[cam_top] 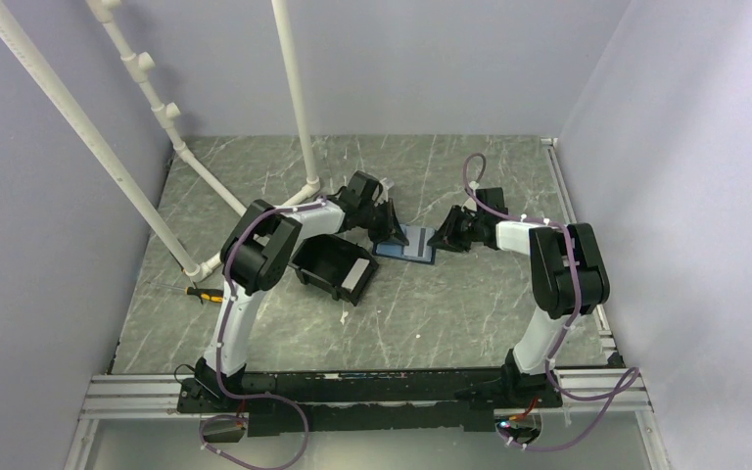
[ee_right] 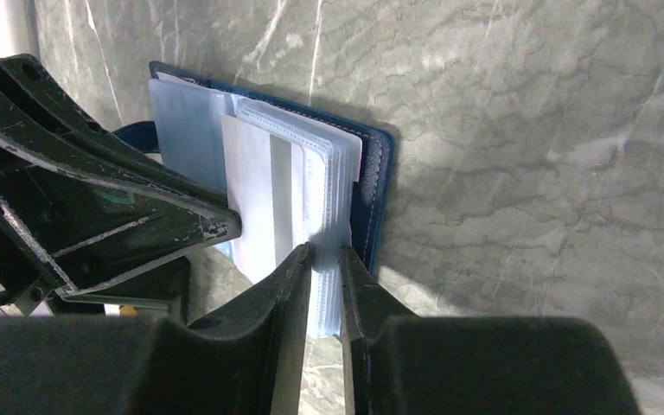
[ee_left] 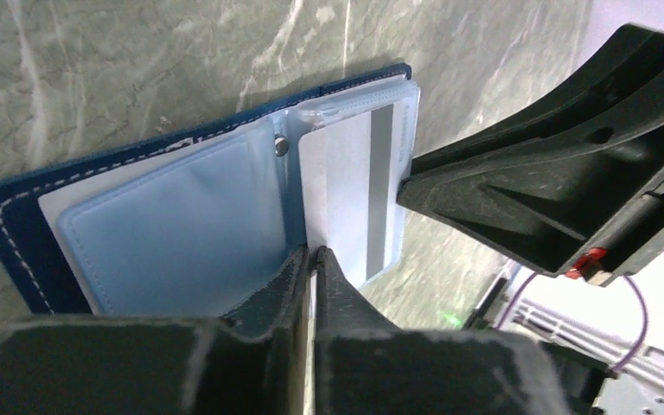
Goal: Put the credit cards into the card holder
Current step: Insert the credit card into the card holder.
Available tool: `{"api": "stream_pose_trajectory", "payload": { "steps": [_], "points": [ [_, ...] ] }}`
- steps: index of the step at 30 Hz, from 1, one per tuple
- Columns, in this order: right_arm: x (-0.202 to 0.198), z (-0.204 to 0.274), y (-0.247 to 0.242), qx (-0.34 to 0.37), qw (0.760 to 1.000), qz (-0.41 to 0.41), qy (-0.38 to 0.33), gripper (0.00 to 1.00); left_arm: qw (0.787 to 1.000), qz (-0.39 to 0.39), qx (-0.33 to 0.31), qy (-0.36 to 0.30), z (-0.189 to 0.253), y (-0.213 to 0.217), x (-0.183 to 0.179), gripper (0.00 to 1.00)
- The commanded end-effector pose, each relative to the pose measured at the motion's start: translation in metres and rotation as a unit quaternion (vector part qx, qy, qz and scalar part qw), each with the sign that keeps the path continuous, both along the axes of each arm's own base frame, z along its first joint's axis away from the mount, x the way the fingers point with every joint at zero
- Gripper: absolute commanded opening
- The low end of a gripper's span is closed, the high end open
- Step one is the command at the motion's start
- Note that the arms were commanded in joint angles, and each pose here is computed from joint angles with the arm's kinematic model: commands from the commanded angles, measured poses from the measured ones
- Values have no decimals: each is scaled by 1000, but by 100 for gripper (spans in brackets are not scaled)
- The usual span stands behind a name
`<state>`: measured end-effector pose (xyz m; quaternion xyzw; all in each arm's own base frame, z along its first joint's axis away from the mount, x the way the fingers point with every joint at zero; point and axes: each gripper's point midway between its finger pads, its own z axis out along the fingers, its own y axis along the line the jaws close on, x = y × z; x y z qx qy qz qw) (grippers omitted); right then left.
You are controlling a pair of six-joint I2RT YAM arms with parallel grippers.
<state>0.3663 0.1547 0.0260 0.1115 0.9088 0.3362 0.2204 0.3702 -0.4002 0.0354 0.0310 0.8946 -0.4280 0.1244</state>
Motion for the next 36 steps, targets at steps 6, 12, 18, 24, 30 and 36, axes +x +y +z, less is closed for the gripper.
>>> {"api": "stream_pose_trajectory", "payload": {
  "steps": [6, 12, 18, 24, 30, 36],
  "points": [
    [-1, 3, 5, 10, 1000, 15, -11, 19, 997, -36, 53, -53, 24, 9, -8, 42],
    [-1, 2, 5, 7, 1000, 19, -12, 18, 994, -41, 60, -84, 26, 10, 1, 53],
    [-2, 1, 10, 17, 999, 33, -12, 13, 986, -110, 35, -116, 28, -20, -8, 55],
    [-4, 9, 5, 11, 999, 23, -19, 12, 974, -193, -2, -123, 40, -51, -35, 57],
    [-3, 6, -9, -11, 1000, 12, -12, 13, 976, -178, 35, -119, 39, -34, -27, 62],
    [-5, 6, -17, -39, 999, 11, -16, 27, 980, -160, 30, -119, 66, -26, -22, 73]
  ]
}}
